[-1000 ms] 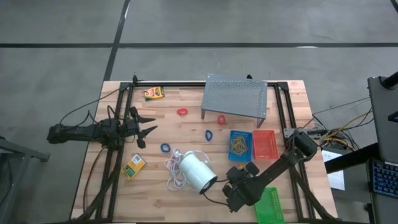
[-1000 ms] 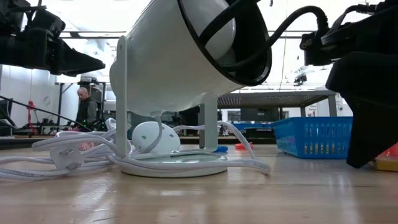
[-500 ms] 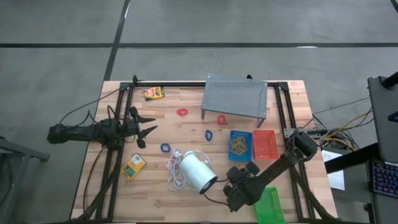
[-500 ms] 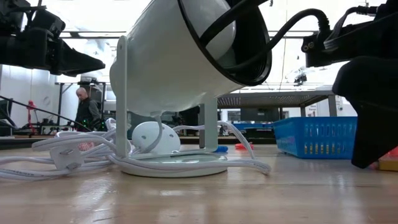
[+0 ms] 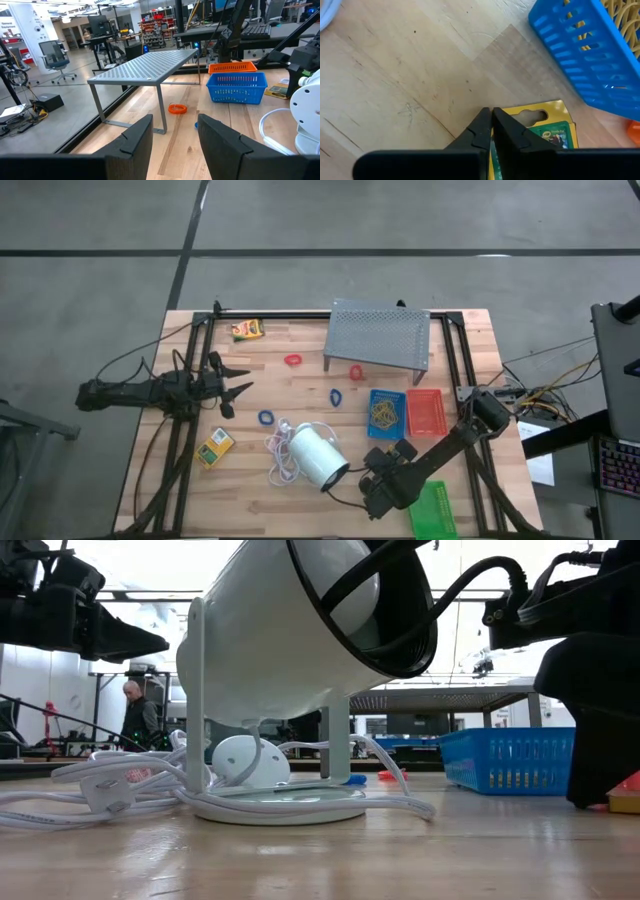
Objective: Pick & Place Office Desk Supplies
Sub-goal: Put the yellow box of crayons into the orange bin
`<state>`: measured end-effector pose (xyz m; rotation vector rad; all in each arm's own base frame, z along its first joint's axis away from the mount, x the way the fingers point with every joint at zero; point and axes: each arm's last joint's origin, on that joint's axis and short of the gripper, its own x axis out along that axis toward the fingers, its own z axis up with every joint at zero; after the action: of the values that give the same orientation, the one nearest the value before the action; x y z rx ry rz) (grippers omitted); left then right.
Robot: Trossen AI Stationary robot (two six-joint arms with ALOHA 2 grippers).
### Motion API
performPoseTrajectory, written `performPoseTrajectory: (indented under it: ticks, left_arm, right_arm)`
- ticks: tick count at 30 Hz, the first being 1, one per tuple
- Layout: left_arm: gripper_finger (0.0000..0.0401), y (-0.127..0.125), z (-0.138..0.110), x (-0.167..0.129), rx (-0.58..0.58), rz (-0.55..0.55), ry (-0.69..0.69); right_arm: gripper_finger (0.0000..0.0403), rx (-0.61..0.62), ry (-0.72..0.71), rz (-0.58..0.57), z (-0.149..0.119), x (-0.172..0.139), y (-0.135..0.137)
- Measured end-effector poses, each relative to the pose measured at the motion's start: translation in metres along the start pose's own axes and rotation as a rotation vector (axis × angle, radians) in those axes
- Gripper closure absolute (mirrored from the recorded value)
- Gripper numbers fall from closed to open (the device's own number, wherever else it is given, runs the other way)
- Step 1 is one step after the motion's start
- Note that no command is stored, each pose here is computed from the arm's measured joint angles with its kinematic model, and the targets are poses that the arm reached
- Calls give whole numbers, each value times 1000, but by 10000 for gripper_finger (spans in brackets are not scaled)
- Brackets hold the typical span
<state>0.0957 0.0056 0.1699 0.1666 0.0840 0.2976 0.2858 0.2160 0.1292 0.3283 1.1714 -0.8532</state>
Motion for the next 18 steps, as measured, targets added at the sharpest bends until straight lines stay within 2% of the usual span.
performPoseTrajectory:
  ticks: [9,18]
  left_arm:
    - [242,0,0,0,0,1,0]
    - [242,0,0,0,0,0,0]
  right_arm:
    - [394,1,3,5,0,-2,0]
    - [395,6,-39,31,4,-20,-9]
